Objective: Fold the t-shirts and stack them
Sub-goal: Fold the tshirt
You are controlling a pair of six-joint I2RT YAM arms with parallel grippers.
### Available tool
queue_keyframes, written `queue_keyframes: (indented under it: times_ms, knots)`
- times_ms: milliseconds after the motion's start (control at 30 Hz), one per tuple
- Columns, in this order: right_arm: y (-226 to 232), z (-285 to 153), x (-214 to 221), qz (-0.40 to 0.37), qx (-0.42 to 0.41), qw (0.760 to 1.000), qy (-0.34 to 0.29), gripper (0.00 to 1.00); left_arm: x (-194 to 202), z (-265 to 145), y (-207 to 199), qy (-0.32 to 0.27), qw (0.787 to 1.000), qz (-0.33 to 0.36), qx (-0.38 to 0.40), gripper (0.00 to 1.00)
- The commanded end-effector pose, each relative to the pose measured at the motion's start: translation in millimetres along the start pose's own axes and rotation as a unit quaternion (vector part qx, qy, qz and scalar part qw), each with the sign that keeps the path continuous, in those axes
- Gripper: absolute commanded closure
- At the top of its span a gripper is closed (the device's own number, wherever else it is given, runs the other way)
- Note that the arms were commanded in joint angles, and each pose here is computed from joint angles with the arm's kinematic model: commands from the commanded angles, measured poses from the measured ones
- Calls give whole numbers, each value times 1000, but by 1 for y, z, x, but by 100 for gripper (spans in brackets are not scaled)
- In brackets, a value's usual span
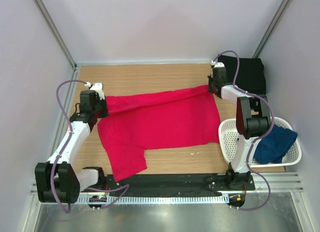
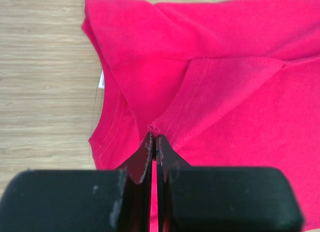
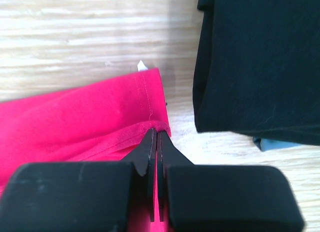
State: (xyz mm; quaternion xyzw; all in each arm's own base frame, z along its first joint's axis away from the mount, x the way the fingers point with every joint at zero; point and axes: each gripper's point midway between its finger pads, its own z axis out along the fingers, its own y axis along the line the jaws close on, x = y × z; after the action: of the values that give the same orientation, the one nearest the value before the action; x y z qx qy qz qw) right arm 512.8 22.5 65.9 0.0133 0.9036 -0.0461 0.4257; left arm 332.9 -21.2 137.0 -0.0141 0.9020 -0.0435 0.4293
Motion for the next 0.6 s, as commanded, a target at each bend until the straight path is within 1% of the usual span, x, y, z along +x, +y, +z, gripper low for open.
queue_keyframes:
  times_ms: [0, 167, 267, 300, 367, 433, 467, 500, 533, 567]
  knots:
    - [-5, -15, -17, 3, 4, 1000, -23, 99, 3, -8, 2, -4, 1000, -15, -11, 100]
    - [-6, -15, -16, 2, 4, 1000, -20, 99, 14, -10, -6, 11, 1000, -20, 3, 100]
    - [-2, -15, -13, 0, -6, 1000, -14, 99, 12, -11, -4, 9, 1000, -13, -1, 99]
    - [-2, -15, -10, -1, -6, 1000, -11, 99, 13, -11, -4, 9, 1000, -9, -1, 97]
    - [-3, -14, -7, -3, -3, 1000, -8, 99, 12, -12, -7, 9, 1000, -6, 6, 96]
    - [-2, -15, -7, -6, -6, 1000, -7, 99, 8, -18, -12, 0, 1000, 0, 22, 92]
    - [-2, -15, -7, -7, -9, 1000, -7, 98, 5, -21, -14, -7, 1000, 1, 27, 86]
    - [1, -15, -9, -7, -19, 1000, -9, 92, 1, -24, -14, -15, 999, 1, 28, 56]
    - [3, -17, -11, -7, -24, 1000, -11, 88, -3, -26, -14, -23, 999, 1, 27, 42]
    - [4, -18, -13, -7, -26, 1000, -13, 84, -11, -33, -14, -41, 999, 2, 25, 33]
